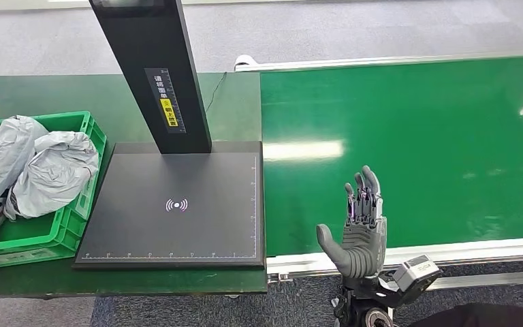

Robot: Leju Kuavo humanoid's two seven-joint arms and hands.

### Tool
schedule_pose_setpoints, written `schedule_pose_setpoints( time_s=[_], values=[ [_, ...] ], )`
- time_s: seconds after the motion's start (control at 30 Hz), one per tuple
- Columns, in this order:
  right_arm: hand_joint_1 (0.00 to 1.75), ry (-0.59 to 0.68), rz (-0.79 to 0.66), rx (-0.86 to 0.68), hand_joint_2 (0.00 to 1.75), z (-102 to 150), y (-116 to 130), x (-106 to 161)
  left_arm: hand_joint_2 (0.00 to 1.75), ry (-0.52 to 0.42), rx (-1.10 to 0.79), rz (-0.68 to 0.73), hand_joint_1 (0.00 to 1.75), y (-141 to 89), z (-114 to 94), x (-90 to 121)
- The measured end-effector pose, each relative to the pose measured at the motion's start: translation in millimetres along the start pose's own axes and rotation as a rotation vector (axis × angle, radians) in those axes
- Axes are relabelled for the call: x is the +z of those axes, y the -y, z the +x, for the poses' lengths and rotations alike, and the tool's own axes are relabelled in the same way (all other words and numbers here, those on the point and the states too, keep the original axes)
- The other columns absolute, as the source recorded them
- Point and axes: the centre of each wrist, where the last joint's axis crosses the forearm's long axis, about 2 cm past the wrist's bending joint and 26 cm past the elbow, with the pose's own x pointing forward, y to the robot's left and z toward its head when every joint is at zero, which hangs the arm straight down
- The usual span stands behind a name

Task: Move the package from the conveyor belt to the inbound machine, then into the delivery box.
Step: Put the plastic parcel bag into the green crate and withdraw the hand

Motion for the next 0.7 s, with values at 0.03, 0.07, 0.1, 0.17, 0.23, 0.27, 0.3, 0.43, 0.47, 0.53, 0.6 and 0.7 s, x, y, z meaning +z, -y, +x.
schedule_pose_setpoints(
  time_s=[0.03, 0.07, 0.1, 0.17, 0.23, 0.27, 0.3, 0.43, 0.47, 0.53, 0.6, 0.7],
  values=[
    [0.0, 0.0, 0.0, 0.0, 1.75, 0, 0, 0, 1.75, -0.001, -0.001, 0.001, 1.75, 0, 0, 0],
    [0.0, 0.0, 0.0, 0.0, 1.75, 0, 0, 0, 1.75, -0.002, -0.003, 0.001, 1.75, 0, 0, -1],
    [0.0, 0.0, 0.0, 0.0, 1.75, 0, 0, 0, 1.75, -0.004, -0.008, 0.0, 1.75, 0, -1, -1],
    [0.0, -0.001, -0.001, 0.0, 1.75, 0, 0, 2, 1.75, -0.011, -0.024, -0.002, 1.75, 0, 0, -4],
    [0.0, -0.002, -0.001, 0.001, 1.75, 1, 0, 4, 1.75, -0.028, -0.056, -0.012, 1.75, 2, 3, -9],
    [0.0, -0.002, 0.0, 0.002, 1.75, 2, 0, 5, 1.75, -0.037, -0.073, -0.024, 1.75, 5, 5, -13],
    [0.0, -0.002, 0.001, 0.002, 1.75, 2, 1, 6, 1.75, -0.044, -0.092, -0.04, 1.75, 8, 8, -17],
    [0.0, -0.004, 0.006, -0.003, 1.75, 3, 1, 10, 1.75, -0.064, -0.142, -0.135, 1.75, 25, 11, -22],
    [0.0, -0.004, 0.007, -0.003, 1.75, 3, 1, 10, 1.75, -0.068, -0.153, -0.159, 1.75, 29, 10, -20],
    [0.0, -0.002, 0.007, -0.001, 1.75, 4, 1, 10, 1.75, -0.079, -0.173, -0.203, 1.75, 37, 7, -13],
    [0.0, 0.002, 0.008, 0.001, 1.75, 5, 1, 10, 1.75, -0.09, -0.185, -0.234, 1.75, 43, 4, -6],
    [0.0, 0.005, 0.008, 0.004, 1.75, 6, 1, 10, 1.75, -0.106, -0.195, -0.265, 1.75, 49, 1, 0]
  ],
)
